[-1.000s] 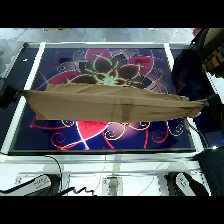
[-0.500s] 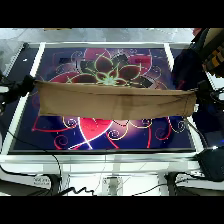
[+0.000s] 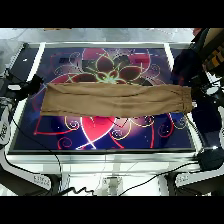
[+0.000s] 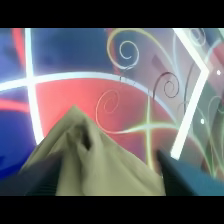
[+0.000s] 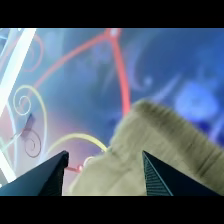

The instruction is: Fold the clothes and pants, and hang the long-sleeved shirts on hangers.

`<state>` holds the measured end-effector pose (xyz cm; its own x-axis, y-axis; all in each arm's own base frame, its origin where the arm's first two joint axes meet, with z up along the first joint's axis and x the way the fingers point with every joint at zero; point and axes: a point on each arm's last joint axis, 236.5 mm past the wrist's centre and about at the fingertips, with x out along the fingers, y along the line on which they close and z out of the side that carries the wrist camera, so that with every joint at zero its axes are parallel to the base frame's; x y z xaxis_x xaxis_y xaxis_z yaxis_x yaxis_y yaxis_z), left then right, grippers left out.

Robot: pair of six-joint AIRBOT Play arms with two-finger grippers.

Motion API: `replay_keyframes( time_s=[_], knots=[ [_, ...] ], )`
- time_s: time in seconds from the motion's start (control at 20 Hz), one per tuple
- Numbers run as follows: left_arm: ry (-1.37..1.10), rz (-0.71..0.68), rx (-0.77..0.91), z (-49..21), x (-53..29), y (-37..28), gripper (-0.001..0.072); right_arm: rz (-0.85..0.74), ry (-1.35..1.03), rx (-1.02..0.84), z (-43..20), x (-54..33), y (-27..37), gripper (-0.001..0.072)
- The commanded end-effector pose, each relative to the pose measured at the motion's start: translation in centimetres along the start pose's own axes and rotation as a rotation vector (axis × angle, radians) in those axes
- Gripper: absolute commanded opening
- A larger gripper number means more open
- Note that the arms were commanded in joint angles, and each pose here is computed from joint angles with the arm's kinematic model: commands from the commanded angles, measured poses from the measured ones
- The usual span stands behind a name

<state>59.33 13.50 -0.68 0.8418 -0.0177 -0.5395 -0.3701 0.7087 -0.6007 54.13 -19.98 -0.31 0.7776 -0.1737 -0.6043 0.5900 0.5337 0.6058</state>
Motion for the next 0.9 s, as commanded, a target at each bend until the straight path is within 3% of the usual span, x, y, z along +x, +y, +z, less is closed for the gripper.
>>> replay_keyframes(
  time_s=[0.0, 0.2, 0.4, 0.55, 0.7, 0.85],
  knots=[
    [0.008, -0.017, 0.057, 0.1, -0.5, -0.8, 0.0703, 0.010, 0.019, -0.141, -0.2, 0.1, 0.9, 0.0520],
    [0.107, -0.012, 0.144, -0.1, -3.3, -0.2, 0.0700, -0.015, 0.098, -0.250, -0.6, -1.1, 1.1, 0.0520],
    [0.434, 0.114, 0.124, -5.1, -7.6, 6.7, 0.0700, -0.039, 0.271, -0.428, -3.5, -2.5, 0.4, 0.0520],
    [0.546, 0.177, 0.123, -6.6, -9.6, 10.1, 0.0701, -0.046, 0.390, -0.482, -6.0, -3.4, -0.5, 0.0520],
    [0.560, 0.183, 0.134, -7.2, -8.7, 11.8, 0.0700, -0.037, 0.507, -0.531, -8.3, -4.6, -1.2, 0.0519],
    [0.566, 0.103, 0.149, -8.5, -6.5, 11.1, 0.0700, 0.061, 0.579, -0.541, -10.4, -5.4, 0.5, 0.0519]
  ],
)
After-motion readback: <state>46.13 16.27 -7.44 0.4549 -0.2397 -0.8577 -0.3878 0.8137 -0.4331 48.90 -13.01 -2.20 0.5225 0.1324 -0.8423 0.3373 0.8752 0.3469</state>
